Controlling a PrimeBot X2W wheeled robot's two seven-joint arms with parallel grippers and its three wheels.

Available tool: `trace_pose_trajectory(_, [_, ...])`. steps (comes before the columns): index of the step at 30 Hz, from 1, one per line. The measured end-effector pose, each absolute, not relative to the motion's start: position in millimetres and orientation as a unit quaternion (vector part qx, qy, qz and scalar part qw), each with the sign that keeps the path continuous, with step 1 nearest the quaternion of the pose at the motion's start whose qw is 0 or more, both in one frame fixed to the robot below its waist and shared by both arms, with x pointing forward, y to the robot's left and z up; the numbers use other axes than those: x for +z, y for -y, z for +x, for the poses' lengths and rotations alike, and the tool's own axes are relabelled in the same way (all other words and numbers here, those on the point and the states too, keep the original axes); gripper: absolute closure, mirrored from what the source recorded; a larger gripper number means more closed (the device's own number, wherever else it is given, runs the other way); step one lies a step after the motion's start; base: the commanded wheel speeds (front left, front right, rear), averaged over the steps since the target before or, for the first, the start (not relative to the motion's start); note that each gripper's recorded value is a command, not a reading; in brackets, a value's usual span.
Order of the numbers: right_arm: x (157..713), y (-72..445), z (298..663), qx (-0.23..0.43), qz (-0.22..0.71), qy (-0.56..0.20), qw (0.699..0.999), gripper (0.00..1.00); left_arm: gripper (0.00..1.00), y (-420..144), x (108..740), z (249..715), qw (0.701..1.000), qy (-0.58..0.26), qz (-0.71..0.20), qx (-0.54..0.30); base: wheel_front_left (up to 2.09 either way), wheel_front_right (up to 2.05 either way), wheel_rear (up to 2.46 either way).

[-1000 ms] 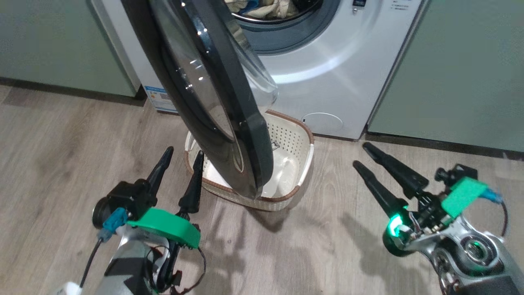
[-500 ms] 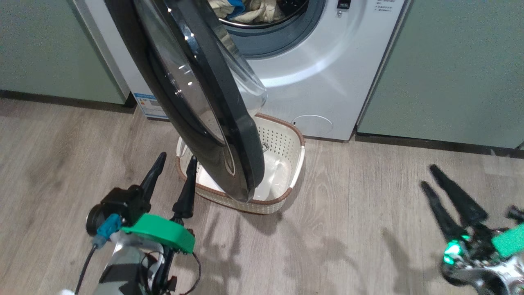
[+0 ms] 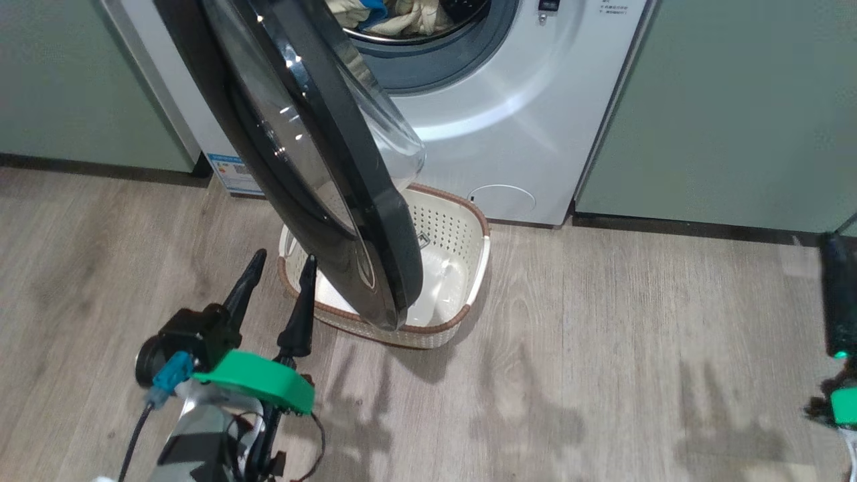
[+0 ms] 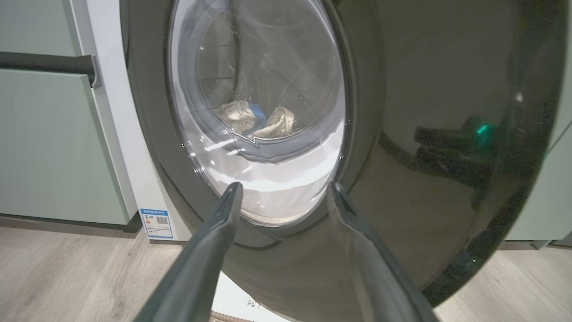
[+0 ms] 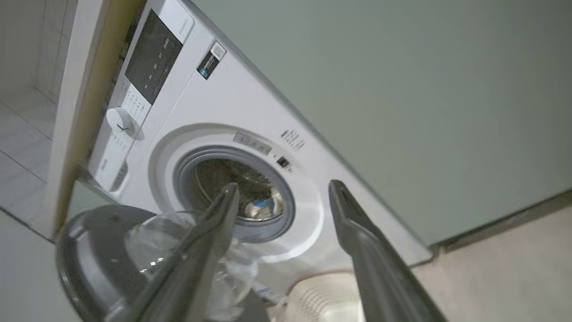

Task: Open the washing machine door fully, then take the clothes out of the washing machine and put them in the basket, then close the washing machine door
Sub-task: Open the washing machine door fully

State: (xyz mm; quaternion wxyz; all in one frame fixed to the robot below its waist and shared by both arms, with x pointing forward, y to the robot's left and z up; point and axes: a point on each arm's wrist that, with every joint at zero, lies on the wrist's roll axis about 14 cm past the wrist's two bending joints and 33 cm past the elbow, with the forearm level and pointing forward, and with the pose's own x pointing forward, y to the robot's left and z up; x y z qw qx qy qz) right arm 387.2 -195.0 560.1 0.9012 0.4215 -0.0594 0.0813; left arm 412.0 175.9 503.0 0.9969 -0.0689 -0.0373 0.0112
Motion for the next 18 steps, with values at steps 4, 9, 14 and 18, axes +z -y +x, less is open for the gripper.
trace_pose_trajectory(4, [568.3, 199.3, 385.4, 0.083, 0.251, 0.106, 0.959, 0.00, 0.00, -177.6, 503.5, 411.9, 0.997, 0.038, -0.069, 0.014, 0.00, 0.00, 0.00])
trace_pose_trajectory(9, [553.5, 195.4, 384.5, 0.075, 0.131, 0.101, 0.983, 0.00, 0.00, -179.3, 504.5, 410.7, 0.997, 0.040, -0.068, 0.016, 0.00, 0.00, 0.00])
trace_pose_trajectory(14, [522.8, 193.9, 372.2, 0.054, 0.067, 0.061, 0.994, 0.00, 0.00, -181.1, 506.0, 408.9, 0.997, 0.042, -0.067, 0.019, 0.00, 0.00, 0.00])
trace_pose_trajectory(18, [508.7, 195.1, 363.7, 0.043, 0.049, 0.040, 0.997, 0.00, 0.00, -181.7, 505.5, 405.6, 0.997, 0.041, -0.067, 0.019, 0.00, 0.00, 0.00])
